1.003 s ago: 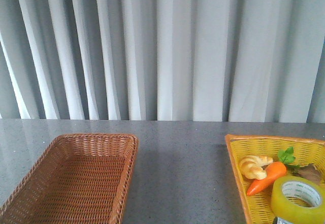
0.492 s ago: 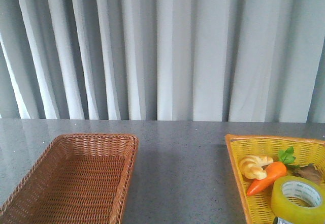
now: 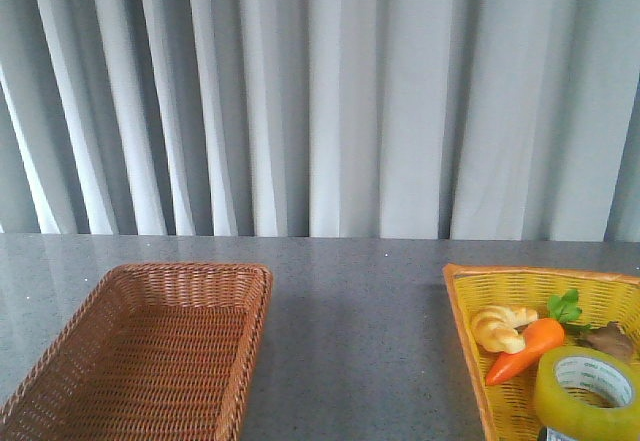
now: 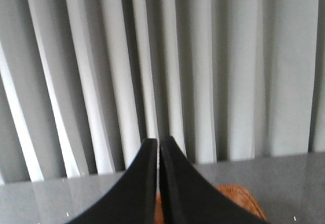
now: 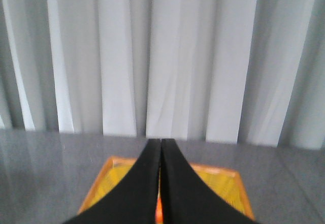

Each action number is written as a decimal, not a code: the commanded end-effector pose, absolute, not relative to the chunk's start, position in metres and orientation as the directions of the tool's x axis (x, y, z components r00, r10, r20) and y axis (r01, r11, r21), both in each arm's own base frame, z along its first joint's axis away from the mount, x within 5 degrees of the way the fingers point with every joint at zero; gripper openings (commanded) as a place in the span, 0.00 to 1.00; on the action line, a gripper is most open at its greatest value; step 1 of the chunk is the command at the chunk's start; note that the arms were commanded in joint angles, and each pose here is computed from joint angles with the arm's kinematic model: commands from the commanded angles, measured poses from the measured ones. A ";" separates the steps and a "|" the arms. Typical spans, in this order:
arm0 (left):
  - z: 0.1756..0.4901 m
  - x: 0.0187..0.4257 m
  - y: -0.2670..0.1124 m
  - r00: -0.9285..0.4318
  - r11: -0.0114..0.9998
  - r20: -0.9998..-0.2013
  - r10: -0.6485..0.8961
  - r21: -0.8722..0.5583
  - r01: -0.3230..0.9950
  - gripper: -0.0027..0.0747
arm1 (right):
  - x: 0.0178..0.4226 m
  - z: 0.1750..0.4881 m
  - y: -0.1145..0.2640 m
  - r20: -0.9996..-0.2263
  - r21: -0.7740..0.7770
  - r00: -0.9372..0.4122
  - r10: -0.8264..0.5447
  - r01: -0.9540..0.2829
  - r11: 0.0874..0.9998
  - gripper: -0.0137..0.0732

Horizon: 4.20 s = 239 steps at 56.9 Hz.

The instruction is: Transfer tape with both arms

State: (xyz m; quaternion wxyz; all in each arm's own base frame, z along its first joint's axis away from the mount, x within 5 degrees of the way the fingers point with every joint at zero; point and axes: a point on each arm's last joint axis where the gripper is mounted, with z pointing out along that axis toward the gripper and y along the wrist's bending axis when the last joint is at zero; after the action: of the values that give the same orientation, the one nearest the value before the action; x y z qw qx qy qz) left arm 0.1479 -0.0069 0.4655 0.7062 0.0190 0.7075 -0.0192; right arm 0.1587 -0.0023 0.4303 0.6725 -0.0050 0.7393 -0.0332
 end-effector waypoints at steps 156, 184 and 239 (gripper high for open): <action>0.413 0.281 -0.015 -0.212 0.996 -0.976 -0.050 -0.064 0.057 0.79 | 0.376 0.273 -0.046 -0.554 -0.201 -0.831 0.048 0.190 0.961 0.84; 0.413 0.281 -0.015 -0.219 0.996 -0.974 -0.050 -0.064 0.057 0.79 | 0.387 0.247 -0.045 -0.496 -0.211 -0.868 0.014 0.136 0.968 0.77; 0.413 0.281 -0.015 -0.214 0.996 -0.976 -0.050 -0.064 0.057 0.79 | 0.397 0.393 0.043 -0.727 -0.060 -0.669 -0.155 -0.164 0.985 0.18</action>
State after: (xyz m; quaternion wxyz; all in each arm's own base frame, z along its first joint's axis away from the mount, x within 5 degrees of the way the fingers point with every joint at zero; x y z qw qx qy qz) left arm 0.2850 -0.0133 0.3879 0.5707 0.0043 0.8202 -0.0381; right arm 0.4083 0.0064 0.3442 0.3119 -0.0265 0.9491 -0.0350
